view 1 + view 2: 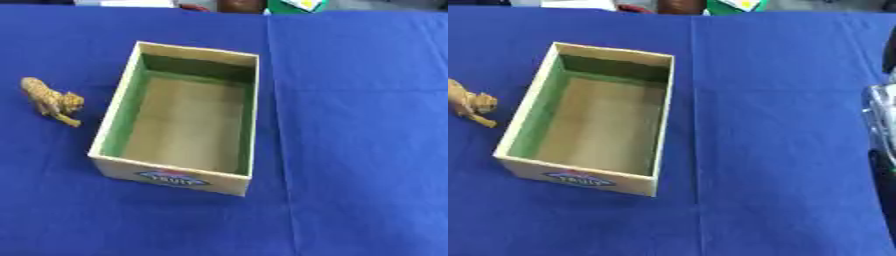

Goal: Pick up objects on the table and place them in the box.

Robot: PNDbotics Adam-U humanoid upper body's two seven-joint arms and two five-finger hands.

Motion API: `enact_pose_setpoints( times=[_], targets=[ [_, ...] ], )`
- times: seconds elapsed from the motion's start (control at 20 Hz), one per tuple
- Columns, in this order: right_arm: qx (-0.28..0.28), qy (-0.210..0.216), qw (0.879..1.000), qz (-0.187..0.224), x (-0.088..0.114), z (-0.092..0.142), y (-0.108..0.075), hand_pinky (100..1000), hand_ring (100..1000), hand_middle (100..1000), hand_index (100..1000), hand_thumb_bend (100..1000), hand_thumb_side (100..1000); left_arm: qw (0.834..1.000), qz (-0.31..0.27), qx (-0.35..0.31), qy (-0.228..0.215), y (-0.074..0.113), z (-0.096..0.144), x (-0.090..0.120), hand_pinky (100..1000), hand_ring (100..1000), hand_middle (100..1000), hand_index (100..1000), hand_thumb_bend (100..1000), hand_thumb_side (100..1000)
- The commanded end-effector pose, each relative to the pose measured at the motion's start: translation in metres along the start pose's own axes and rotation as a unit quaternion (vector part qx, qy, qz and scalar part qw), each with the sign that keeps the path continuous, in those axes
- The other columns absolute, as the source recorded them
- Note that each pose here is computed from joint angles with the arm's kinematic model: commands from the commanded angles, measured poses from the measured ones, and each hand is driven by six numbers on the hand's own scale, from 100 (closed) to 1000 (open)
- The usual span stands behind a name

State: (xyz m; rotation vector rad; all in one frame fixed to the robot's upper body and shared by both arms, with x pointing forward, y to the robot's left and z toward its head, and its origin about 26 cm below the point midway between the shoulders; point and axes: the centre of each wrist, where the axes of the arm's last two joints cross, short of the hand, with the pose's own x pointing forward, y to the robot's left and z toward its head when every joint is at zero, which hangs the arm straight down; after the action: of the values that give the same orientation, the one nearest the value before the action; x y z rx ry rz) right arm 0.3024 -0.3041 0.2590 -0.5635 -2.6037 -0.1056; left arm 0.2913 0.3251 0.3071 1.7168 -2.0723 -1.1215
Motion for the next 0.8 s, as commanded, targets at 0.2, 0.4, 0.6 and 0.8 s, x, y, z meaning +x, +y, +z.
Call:
enact_pose_setpoints(
  times=[0.2,0.4,0.6,0.8],
  targets=[
    [0.014,-0.019,1.000,0.011,0.007,-0.007,-0.003,802,704,766,853,100,1000,0.969,-0.116,-0.193,-0.104,0.023,-0.025,-0.006,722,846,826,962,426,1000],
    [0.019,-0.019,1.000,0.010,0.007,-0.007,-0.002,801,704,766,853,100,1000,0.943,-0.127,-0.275,-0.138,0.023,-0.037,-0.002,722,851,827,959,725,1000],
    [0.022,-0.015,1.000,0.010,0.006,-0.005,-0.002,802,703,765,853,100,1000,0.923,-0.118,-0.329,-0.162,0.016,-0.046,0.006,720,853,833,973,815,1000],
    [0.025,-0.013,1.000,0.009,0.006,-0.005,-0.001,802,701,765,852,100,1000,0.900,-0.097,-0.388,-0.172,0.001,-0.053,0.009,733,871,869,1000,704,926]
  ],
)
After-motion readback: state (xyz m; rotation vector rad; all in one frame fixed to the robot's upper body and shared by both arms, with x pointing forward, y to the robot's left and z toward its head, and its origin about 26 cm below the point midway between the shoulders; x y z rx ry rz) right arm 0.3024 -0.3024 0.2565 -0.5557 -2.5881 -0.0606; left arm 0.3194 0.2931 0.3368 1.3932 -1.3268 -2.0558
